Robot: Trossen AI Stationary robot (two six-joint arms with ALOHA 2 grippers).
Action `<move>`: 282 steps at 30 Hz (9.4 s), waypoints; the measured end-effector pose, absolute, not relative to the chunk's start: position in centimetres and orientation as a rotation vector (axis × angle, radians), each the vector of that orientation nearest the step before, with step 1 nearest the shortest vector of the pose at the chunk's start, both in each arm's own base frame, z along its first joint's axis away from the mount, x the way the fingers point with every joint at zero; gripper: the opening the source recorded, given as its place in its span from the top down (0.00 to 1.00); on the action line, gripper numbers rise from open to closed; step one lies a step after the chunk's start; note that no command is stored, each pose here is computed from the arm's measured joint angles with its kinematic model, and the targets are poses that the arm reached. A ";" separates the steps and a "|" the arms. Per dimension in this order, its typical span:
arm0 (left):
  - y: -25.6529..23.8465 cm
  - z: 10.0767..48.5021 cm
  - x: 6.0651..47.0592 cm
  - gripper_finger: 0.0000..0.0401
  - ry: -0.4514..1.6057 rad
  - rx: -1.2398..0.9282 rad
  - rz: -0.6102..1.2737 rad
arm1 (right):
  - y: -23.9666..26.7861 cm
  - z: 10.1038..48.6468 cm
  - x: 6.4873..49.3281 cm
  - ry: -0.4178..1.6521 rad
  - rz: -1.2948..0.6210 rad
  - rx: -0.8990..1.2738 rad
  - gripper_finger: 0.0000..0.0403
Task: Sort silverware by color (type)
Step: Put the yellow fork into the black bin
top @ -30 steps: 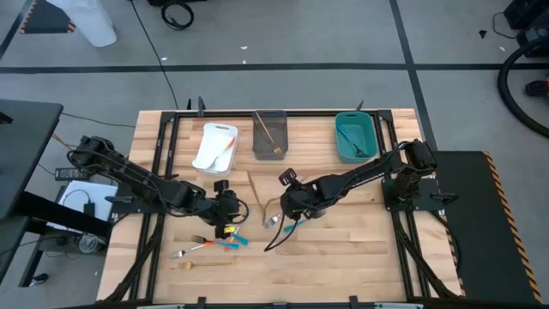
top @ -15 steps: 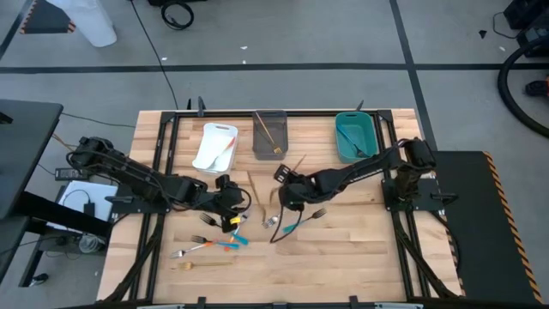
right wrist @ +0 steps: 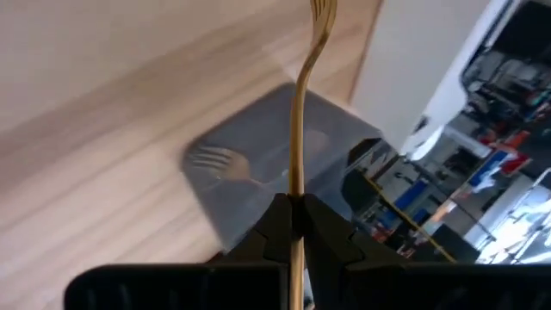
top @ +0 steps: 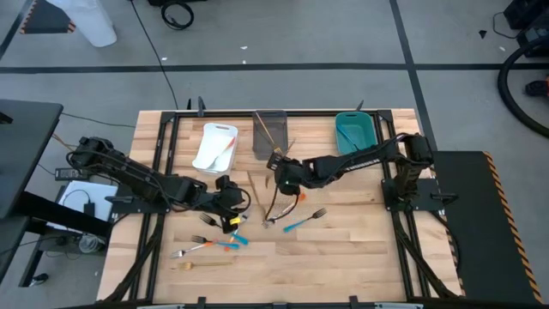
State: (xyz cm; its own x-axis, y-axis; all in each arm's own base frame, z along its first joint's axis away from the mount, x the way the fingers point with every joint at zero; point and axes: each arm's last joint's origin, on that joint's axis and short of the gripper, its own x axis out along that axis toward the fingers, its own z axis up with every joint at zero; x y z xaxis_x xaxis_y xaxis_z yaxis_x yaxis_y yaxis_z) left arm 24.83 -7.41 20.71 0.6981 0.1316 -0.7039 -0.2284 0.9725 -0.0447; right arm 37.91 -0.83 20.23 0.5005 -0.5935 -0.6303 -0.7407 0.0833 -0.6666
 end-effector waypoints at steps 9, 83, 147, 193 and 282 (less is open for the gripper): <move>-7.6 20.7 24.8 0.64 0.772 -0.153 0.205 | -5.0 23.0 37.4 1.046 0.175 -1.564 0.95; 3.3 26.1 25.0 0.64 0.377 -0.448 0.425 | -2.2 26.6 39.7 0.737 0.233 -2.165 0.95; 3.0 26.5 25.2 0.95 0.357 -0.486 0.331 | -0.8 27.8 40.2 0.614 0.064 -2.044 0.71; 9.2 23.8 26.4 0.93 0.339 -0.459 0.628 | 0.3 29.2 37.1 0.841 -0.176 -1.514 0.58; 11.4 13.9 35.6 0.93 0.069 -0.543 0.844 | 10.0 24.4 33.3 0.831 -0.096 -1.099 0.77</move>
State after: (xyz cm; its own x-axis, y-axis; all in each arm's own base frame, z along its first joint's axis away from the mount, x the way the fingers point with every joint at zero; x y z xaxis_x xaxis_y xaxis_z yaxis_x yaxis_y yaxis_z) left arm 35.61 11.39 13.85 0.6706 0.6916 -0.2683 -0.7259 0.5374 -0.4293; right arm 33.32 9.99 24.41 0.7026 -0.4565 -0.5459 -0.3201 0.4824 -0.8154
